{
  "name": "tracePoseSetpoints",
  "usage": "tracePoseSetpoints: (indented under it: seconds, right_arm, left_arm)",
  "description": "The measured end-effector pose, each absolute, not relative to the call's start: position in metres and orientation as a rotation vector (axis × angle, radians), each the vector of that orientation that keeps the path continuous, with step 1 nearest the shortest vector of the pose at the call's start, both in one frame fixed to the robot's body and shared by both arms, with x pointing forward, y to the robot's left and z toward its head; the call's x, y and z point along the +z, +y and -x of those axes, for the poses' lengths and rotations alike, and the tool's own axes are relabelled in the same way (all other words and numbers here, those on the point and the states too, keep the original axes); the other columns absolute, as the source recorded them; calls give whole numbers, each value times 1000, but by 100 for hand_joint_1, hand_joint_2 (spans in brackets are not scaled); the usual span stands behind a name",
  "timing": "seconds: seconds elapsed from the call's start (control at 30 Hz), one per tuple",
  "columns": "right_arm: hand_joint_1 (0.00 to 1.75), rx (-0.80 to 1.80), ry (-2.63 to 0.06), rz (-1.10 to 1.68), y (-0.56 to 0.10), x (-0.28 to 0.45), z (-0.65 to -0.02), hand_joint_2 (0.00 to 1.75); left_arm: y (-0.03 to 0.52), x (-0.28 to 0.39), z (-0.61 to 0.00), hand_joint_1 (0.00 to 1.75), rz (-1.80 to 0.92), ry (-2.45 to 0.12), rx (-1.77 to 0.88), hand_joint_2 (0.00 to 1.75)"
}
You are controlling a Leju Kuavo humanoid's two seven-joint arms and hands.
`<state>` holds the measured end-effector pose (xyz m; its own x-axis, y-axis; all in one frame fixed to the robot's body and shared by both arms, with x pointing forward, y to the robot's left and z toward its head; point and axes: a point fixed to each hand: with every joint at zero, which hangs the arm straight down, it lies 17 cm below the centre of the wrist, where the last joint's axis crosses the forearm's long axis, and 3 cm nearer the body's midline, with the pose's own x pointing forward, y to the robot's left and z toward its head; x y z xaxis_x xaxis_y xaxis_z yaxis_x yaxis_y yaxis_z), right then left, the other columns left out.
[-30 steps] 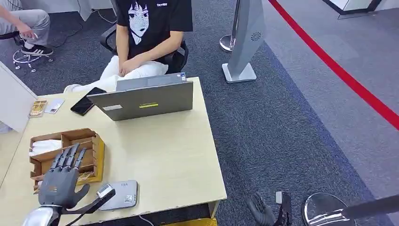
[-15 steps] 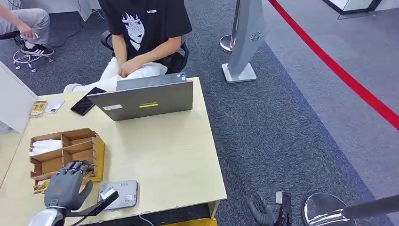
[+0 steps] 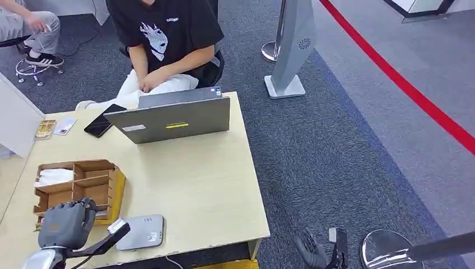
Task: Pass the card to the sensor for recognition and then transmit it.
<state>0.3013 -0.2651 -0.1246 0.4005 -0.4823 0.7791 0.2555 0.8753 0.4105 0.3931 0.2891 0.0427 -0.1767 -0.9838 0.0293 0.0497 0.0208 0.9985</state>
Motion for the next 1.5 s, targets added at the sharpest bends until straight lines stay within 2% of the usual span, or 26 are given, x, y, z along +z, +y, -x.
tracePoseSetpoints:
  seconds: [0.43, 0.47, 0.5, 0.8, 1.17, 1.5]
  right_arm:
    - [0, -474, -1054, -246, -267, -125, -299, 175]
    - [0, -474, -1053, -245, -268, -125, -299, 175]
    - [0, -475, -1053, -245, -268, -125, -298, 175]
    - [0, -469, -1048, -239, -268, -127, -297, 175]
    - [0, -480, -1050, -225, -273, -128, -295, 175]
    - [0, -490, -1052, -211, -277, -129, -295, 175]
  left_arm:
    - [320, 162, -437, 175, -1353, -1493, -1214, 175]
    - [319, 168, -439, 35, -1363, -1502, -1209, 175]
    - [319, 171, -440, 0, -1369, -1509, -1208, 175]
    - [290, 171, -436, 0, -1261, -1589, -1258, 175]
    - [215, 98, -393, 0, -894, -1571, -1471, 175]
    - [215, 46, -357, 0, -787, -1426, -1615, 175]
